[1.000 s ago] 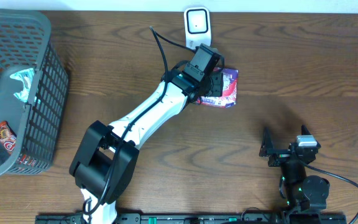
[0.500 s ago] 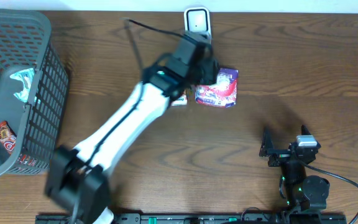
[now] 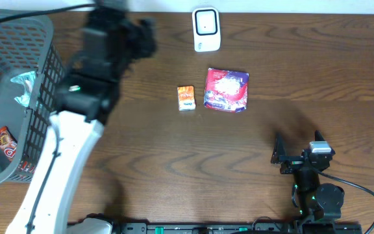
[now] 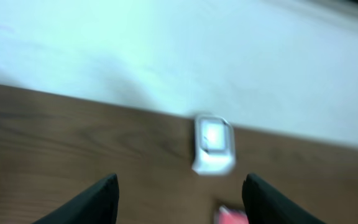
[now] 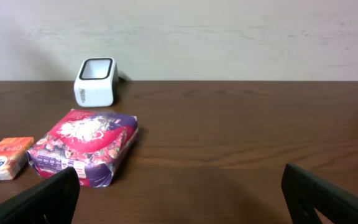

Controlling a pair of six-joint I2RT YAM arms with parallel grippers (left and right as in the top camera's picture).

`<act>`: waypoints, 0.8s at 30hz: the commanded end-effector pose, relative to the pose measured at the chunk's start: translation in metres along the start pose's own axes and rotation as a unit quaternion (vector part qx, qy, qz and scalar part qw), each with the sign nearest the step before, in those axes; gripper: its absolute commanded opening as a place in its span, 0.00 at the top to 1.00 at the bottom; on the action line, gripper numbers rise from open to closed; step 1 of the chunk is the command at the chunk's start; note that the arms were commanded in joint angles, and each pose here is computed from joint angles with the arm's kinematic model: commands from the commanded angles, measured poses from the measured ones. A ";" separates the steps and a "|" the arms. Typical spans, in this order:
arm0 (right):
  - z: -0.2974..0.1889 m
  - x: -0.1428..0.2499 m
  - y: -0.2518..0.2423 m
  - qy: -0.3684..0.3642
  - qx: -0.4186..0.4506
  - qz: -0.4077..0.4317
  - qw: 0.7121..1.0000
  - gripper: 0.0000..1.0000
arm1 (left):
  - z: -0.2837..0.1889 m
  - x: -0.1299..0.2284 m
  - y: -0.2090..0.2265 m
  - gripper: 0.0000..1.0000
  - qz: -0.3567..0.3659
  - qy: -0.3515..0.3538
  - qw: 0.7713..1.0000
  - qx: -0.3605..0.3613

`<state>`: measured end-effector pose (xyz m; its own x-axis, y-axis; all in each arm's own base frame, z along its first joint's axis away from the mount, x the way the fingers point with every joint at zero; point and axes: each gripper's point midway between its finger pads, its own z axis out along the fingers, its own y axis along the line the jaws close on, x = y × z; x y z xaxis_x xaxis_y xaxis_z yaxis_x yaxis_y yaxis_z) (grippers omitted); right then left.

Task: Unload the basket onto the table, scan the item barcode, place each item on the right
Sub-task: 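Return the left gripper to the basket and grasp the green wipes pack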

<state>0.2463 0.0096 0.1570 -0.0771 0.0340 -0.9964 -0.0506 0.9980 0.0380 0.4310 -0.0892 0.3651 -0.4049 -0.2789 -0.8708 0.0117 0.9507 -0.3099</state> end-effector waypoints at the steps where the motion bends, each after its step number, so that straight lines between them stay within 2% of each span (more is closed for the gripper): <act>1: 0.000 0.000 -0.002 -0.001 0.006 0.005 1.000 0.01 | -0.022 -0.033 0.046 0.36 -0.012 -0.045 0.997 -0.057; 3: 0.000 0.000 -0.002 -0.001 0.006 0.005 1.000 0.01 | -0.030 -0.040 0.073 0.33 -0.024 -0.053 0.994 -0.088; 7: 0.000 0.000 -0.002 -0.001 0.006 0.005 1.000 0.01 | -0.046 -0.048 0.132 0.32 -0.051 -0.058 0.985 -0.157; 13: 0.000 0.000 -0.002 -0.001 0.006 0.005 1.000 0.01 | -0.070 -0.055 0.199 0.32 -0.084 -0.071 0.966 -0.233; 20: 0.000 0.000 -0.002 -0.001 0.006 0.005 1.000 0.01 | -0.094 -0.033 0.261 0.31 -0.125 -0.035 0.941 -0.311; 24: 0.000 0.000 -0.002 -0.001 0.006 0.005 1.000 0.01 | -0.113 -0.015 0.303 0.31 -0.167 -0.017 0.913 -0.372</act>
<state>0.2463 0.0096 0.1570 -0.0771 0.0340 -0.9964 -0.0506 0.9980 0.0380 0.3483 0.1949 0.3347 -0.2629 -0.5376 -0.8012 -0.6735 0.6968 -0.2465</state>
